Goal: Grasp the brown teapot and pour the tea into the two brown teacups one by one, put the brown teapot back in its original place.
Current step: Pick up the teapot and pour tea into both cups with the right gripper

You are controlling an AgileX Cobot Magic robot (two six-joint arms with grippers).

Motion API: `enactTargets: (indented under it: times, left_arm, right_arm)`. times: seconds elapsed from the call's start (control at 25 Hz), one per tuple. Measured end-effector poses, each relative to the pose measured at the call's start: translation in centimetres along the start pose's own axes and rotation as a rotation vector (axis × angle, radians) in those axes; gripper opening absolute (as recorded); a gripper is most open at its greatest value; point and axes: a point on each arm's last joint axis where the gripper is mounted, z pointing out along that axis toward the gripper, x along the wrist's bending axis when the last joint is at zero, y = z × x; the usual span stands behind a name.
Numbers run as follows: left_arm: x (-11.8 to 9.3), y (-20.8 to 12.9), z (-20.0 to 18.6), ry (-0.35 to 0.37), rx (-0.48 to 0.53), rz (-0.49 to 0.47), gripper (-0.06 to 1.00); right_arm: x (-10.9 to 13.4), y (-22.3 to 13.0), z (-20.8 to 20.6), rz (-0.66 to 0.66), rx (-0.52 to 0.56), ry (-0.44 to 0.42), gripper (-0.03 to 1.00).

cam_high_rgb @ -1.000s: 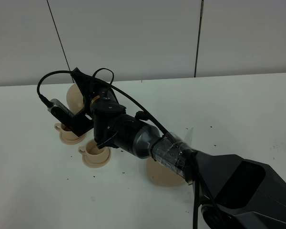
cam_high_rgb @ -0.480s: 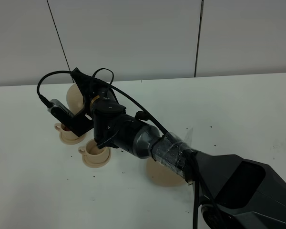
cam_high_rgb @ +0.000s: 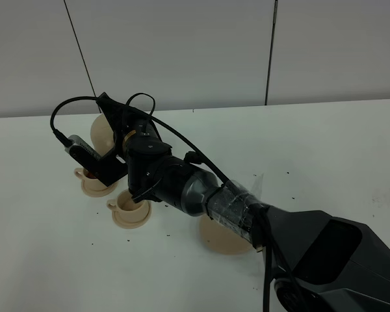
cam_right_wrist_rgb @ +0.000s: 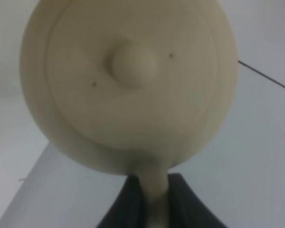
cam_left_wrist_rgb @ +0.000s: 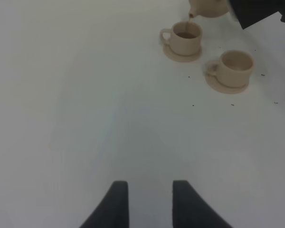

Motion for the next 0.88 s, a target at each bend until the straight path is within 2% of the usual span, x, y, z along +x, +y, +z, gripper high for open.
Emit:
enactTargets:
  times: [0.88]
  left_arm:
    - [0.0,0.0,0.0,0.0,0.0,0.001,0.3]
  right_arm:
    - [0.0,0.0,0.0,-0.001,0.0,0.0,0.09]
